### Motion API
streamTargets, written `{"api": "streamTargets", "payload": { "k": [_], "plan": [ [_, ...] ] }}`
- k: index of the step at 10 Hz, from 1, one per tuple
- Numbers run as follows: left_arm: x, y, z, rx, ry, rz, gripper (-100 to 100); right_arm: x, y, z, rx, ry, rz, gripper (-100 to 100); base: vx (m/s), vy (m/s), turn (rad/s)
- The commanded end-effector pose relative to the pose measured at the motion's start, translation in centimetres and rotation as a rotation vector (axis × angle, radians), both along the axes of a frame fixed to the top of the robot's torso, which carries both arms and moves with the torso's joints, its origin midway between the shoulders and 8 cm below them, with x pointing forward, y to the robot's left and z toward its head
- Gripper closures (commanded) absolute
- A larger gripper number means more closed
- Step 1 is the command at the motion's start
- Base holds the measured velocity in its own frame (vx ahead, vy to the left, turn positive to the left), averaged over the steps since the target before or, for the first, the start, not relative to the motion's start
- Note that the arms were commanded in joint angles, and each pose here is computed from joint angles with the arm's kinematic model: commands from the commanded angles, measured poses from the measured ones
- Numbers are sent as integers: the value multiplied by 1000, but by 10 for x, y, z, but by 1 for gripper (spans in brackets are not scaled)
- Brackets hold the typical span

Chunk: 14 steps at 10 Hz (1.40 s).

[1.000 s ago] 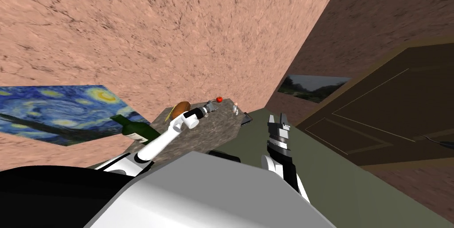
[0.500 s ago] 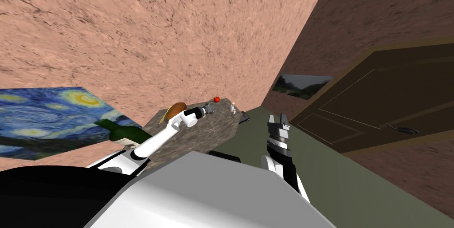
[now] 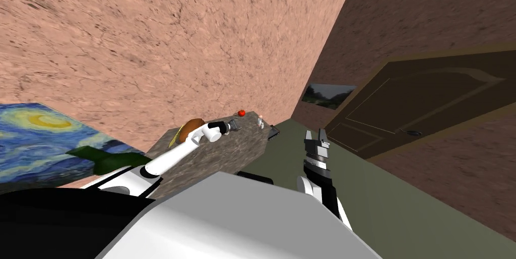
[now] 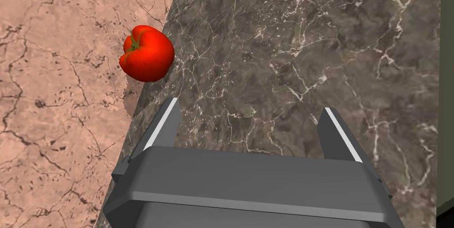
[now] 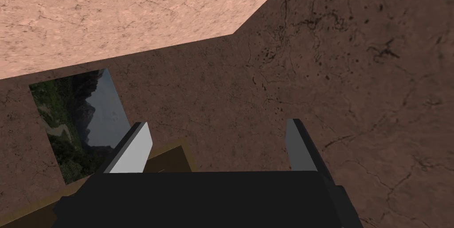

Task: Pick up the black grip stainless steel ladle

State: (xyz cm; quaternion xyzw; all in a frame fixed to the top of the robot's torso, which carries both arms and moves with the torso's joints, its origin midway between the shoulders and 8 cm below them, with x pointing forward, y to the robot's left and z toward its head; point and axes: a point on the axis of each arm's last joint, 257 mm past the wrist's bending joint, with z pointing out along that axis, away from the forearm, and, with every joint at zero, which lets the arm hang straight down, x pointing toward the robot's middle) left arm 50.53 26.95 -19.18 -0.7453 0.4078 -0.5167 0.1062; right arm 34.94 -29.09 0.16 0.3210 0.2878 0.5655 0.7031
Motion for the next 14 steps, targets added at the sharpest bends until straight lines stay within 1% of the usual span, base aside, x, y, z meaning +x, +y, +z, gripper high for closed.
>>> {"api": "streamTargets", "payload": {
  "k": [1,2,3,4,5,6,7,8,9,10,11,12,13,14],
  "plan": [
    [-6,27,-25,-10,110,59,-100,0,0,0,0,0,0,0,-5,-6,-291],
    [-7,37,-34,-30,142,95,-100,0,0,0,0,0,0,0,-4,-2,-164],
    [-7,36,-34,-46,148,100,-100,0,0,0,0,0,0,0,-1,0,39],
    [-16,65,-54,-46,238,169,-100,0,0,0,0,0,0,0,5,-11,-213],
    [-19,68,-56,-64,258,185,-100,0,0,0,0,0,0,0,4,-4,-174],
    [-19,68,-56,-77,262,194,-100,0,0,0,0,0,0,0,3,0,-19],
    [-31,101,-73,-80,347,269,-100,0,0,0,0,0,0,0,13,-14,-265],
    [-33,102,-75,-95,364,287,-100,0,0,0,0,0,0,0,12,-6,-153],
    [-33,102,-75,-109,367,297,-100,0,0,0,0,0,0,0,5,-1,20],
    [-49,136,-90,-113,453,384,-100,0,0,0,0,0,0,0,14,-16,-229],
    [-50,137,-91,-133,461,403,-100,0,0,0,0,0,0,0,14,-7,-165],
    [-50,137,-91,-141,463,410,-100,0,0,0,0,0,0,0,6,2,0],
    [-69,168,-101,-152,541,502,-100,0,0,0,0,0,0,0,19,-9,-252],
    [-70,171,-102,-167,546,523,-100,0,0,0,0,0,0,0,19,-1,-137]
  ]
}}
